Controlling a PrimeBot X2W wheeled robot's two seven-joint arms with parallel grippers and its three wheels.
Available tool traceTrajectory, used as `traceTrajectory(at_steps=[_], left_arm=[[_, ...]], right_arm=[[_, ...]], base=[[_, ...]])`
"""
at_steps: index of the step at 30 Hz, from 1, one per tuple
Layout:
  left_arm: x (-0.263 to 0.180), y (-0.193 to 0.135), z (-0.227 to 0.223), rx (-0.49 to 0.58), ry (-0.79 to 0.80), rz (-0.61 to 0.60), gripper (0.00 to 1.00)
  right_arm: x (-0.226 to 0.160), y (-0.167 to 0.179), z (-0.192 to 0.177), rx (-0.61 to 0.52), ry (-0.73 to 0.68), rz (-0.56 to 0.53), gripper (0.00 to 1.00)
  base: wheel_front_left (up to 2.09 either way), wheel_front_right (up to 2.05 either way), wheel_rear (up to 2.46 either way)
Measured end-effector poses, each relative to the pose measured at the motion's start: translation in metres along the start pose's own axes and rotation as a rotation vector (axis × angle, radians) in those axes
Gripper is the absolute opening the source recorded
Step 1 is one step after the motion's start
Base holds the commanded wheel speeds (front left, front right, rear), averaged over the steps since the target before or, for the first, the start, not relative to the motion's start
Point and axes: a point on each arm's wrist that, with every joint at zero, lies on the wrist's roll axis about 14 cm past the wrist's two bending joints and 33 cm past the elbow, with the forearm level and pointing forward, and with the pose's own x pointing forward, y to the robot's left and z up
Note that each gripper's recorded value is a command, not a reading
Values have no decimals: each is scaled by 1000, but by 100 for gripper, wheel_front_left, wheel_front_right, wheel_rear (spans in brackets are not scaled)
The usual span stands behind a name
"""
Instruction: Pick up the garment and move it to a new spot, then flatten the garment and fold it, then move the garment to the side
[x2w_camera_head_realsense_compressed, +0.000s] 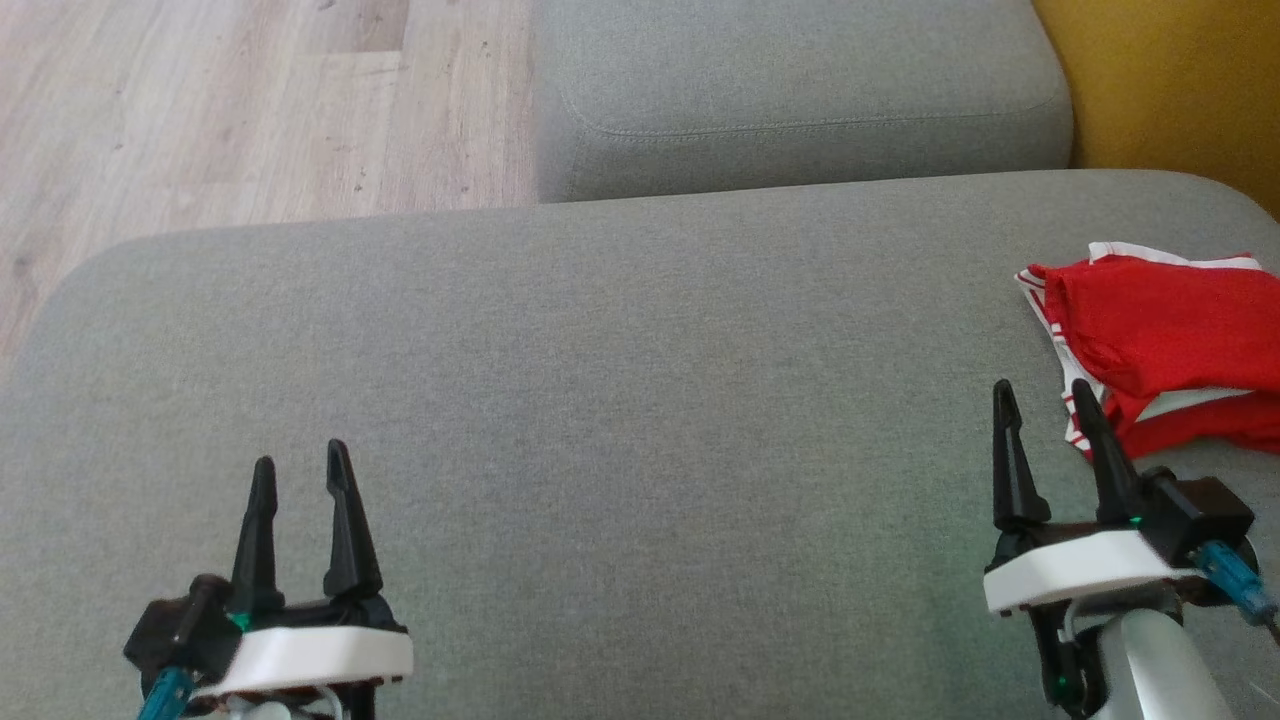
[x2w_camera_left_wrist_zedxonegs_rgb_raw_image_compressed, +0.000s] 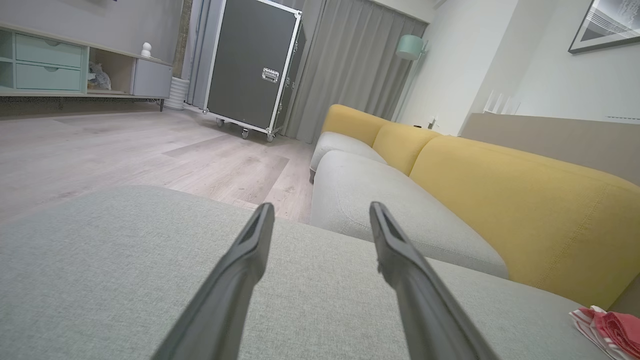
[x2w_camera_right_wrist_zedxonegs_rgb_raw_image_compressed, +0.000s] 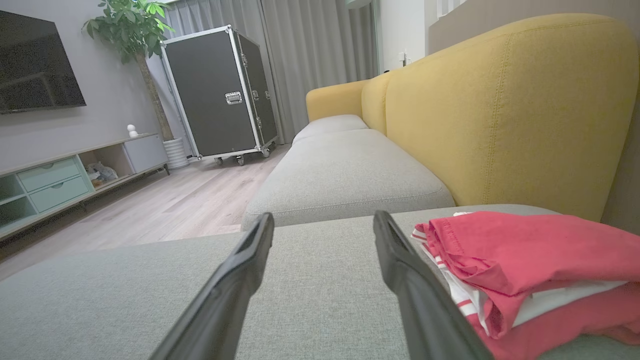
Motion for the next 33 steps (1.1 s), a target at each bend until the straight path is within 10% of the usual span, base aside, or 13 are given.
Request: traceTrajectory(at_steps=[8, 9, 33], left_arm=[[0, 3, 1, 2, -3, 11, 100], [0, 3, 1, 3, -4, 14, 0], [-20, 24, -43, -176, 158, 112, 0]], right_arm=[[0, 2, 0, 0, 0, 5, 100], [0, 2, 0, 0, 0, 5, 0], [-23, -16, -44, 222, 146, -98, 0]], base=[[0, 0, 0], [0, 0, 0], [0, 0, 0]])
